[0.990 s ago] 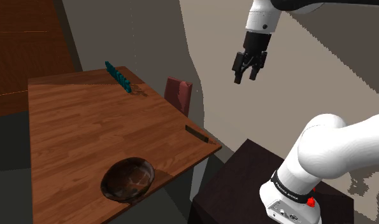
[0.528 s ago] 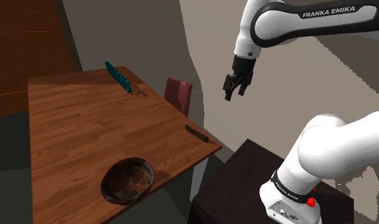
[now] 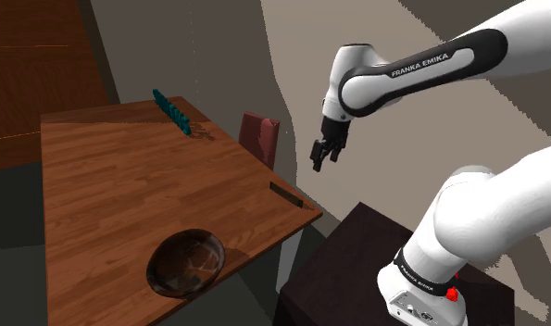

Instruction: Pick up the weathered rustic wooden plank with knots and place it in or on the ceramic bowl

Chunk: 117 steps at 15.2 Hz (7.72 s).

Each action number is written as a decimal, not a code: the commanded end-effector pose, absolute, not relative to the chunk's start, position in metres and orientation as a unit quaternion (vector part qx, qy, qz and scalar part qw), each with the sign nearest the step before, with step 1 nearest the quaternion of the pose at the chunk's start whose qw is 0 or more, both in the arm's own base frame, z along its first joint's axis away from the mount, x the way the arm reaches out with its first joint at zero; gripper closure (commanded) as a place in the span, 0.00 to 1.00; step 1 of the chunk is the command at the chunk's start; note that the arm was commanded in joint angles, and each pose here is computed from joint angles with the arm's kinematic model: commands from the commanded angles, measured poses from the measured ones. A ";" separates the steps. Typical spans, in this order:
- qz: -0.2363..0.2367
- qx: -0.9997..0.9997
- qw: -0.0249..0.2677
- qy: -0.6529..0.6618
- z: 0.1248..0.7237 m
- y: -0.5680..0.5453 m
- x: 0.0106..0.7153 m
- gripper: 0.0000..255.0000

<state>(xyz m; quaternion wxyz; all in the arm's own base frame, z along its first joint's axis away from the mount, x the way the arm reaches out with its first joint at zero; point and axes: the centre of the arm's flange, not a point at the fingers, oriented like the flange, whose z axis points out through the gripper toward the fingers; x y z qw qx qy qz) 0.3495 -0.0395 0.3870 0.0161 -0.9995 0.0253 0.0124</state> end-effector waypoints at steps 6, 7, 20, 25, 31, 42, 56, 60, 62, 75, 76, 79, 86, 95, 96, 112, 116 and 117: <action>0.005 -1.000 0.015 -0.007 0.298 -0.044 0.374 0.00; 0.004 -1.000 0.014 -0.011 0.285 -0.045 0.378 0.00; -0.001 -0.999 0.013 -0.039 0.176 -0.046 0.403 0.00; -0.001 -0.999 0.013 -0.039 0.168 -0.046 0.403 0.00; -0.001 -0.999 0.013 -0.039 0.168 -0.046 0.403 1.00; -0.001 -0.999 0.013 -0.039 0.184 -0.046 0.403 1.00; -0.001 -0.999 0.013 -0.039 0.258 -0.046 0.403 1.00; -0.001 -0.999 0.013 -0.039 0.279 -0.046 0.403 1.00; -0.001 -0.999 0.013 -0.039 0.289 -0.046 0.403 1.00; -0.001 -0.999 0.013 -0.039 0.337 -0.006 0.400 1.00; -0.001 -0.999 0.013 -0.039 0.337 0.007 0.398 1.00; -0.001 -0.999 0.013 -0.039 0.337 0.046 0.395 1.00; -0.001 -0.999 0.013 -0.039 0.335 0.138 0.388 1.00; -0.001 -0.999 0.013 -0.039 0.333 0.257 0.379 1.00; -0.001 -0.999 0.013 -0.039 0.333 0.270 0.378 1.00; -0.001 -0.999 0.013 -0.039 0.294 0.394 0.368 1.00; -0.001 -0.999 0.013 -0.039 0.273 0.394 0.368 1.00; -0.001 -0.999 0.013 -0.039 0.268 0.394 0.368 1.00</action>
